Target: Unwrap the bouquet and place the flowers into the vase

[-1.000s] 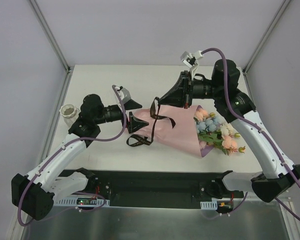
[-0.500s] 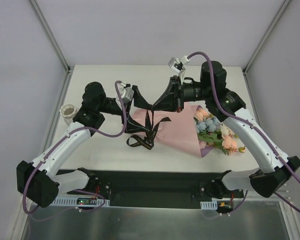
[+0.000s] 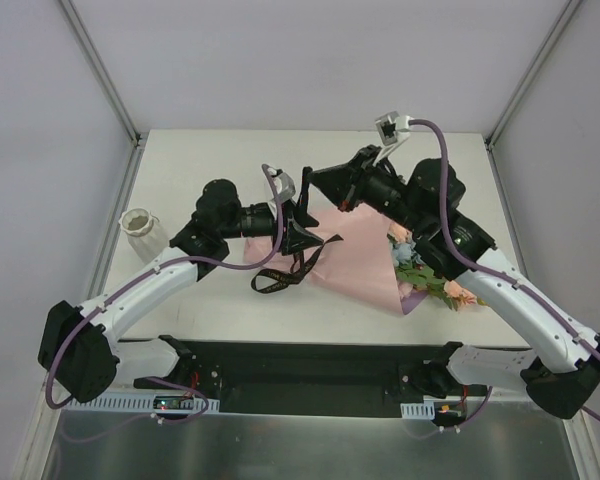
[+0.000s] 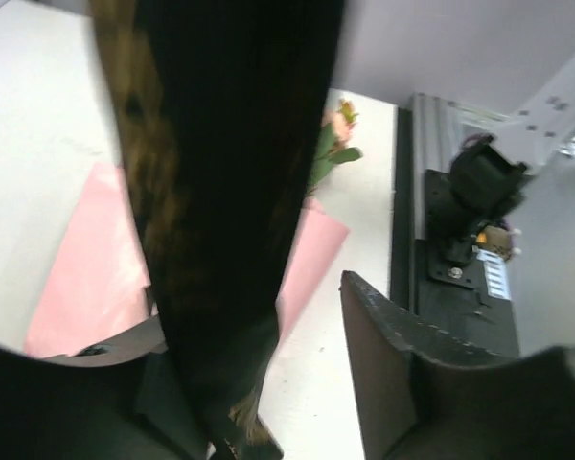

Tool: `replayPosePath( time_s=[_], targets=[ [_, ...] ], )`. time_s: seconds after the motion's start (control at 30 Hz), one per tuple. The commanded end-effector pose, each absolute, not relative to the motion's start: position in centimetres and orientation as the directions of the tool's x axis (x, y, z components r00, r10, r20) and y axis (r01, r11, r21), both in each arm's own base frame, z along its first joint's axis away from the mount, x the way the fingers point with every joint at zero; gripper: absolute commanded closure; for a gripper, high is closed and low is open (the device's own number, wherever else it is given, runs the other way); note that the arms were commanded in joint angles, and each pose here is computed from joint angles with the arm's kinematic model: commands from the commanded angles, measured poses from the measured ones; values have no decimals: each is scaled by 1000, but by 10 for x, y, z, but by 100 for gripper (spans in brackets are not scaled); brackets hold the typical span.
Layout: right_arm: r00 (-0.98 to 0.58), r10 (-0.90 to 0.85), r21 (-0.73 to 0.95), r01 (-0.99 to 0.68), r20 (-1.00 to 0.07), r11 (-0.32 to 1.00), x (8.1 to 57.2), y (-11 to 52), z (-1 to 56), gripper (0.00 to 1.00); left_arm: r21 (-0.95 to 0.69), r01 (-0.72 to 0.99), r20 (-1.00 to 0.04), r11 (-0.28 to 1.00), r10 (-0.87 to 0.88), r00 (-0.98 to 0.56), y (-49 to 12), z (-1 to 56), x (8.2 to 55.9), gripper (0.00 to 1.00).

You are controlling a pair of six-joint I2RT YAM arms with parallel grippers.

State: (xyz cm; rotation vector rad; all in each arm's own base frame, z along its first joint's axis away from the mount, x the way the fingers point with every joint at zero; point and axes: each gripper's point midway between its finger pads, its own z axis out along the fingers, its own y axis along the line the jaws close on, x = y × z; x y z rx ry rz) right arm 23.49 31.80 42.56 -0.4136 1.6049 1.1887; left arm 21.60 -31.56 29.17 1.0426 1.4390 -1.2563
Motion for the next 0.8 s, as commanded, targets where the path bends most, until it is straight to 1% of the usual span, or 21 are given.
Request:
replayPosePath(
  time_s=[0.0, 0.13, 0.17, 0.23, 0.27, 0.33, 0.37, 0.4, 0.43, 0.47, 0.5, 0.53, 0.57, 0.6, 0.63, 0.67, 0.7, 0.77],
  targets=[
    [-212, 564, 530, -693, -798, 490, 249, 291, 496, 99, -213, 935, -976, 285, -15, -218, -314, 285, 246, 55],
    [-218, 605, 562, -684, -766, 465, 250, 294, 507, 99, -230, 922, -972, 313, -30, -232, -314, 284, 252, 66],
    [-215, 621, 571, -681, -754, 458, 250, 294, 509, 99, -233, 914, -971, 331, -34, -235, -313, 284, 255, 71],
    [-207, 636, 575, -682, -744, 452, 248, 291, 513, 99, -233, 903, -971, 362, -29, -238, -311, 284, 260, 91],
    [-201, 639, 572, -686, -743, 449, 246, 290, 516, 99, -239, 881, -966, 408, -9, -258, -307, 277, 266, 100],
    [-191, 633, 560, -692, -750, 455, 244, 288, 519, 99, -216, 860, -969, 463, 9, -248, -300, 282, 275, 100],
    [-194, 611, 555, -680, -767, 479, 245, 286, 513, 99, -220, 805, -953, 551, 53, -298, -287, 267, 286, 100],
    [-169, 594, 530, -679, -786, 507, 245, 282, 517, 82, -206, 766, -957, 609, 38, -287, -278, 285, 300, 100],
    [-160, 564, 510, -668, -810, 542, 247, 279, 514, 68, -209, 707, -947, 676, 40, -317, -264, 286, 312, 100],
    [-181, 496, 491, -616, -849, 616, 253, 275, 493, 56, -237, 606, -933, 759, -3, -360, -235, 290, 335, 100],
    [-157, 439, 438, -603, -885, 667, 257, 271, 486, 39, -253, 505, -916, 825, -37, -399, -212, 301, 350, 100],
    [-170, 392, 413, -579, -904, 703, 259, 267, 471, 29, -285, 444, -905, 850, -86, -417, -195, 310, 359, 100],
    [-167, 372, 400, -543, -913, 739, 265, 261, 460, 22, -336, 376, -885, 863, -154, -439, -179, 316, 371, 100],
    [-164, 357, 387, -535, -920, 751, 263, 256, 454, 13, -349, 341, -894, 873, -202, -400, -157, 341, 382, 100],
    [-184, 319, 368, -514, -930, 775, 266, 254, 432, 12, -349, 325, -901, 879, -219, -375, -147, 353, 387, 100],
    [-193, 310, 366, -499, -931, 786, 268, 250, 423, 11, -344, 317, -908, 884, -229, -350, -142, 363, 392, 100],
    [-202, 303, 364, -496, -931, 789, 266, 248, 417, 11, -337, 306, -923, 890, -250, -291, -130, 390, 397, 100],
    [-245, 251, 344, -506, -936, 791, 262, 250, 393, 11, -328, 278, -933, 903, -264, -245, -118, 409, 409, 100]
  ],
)
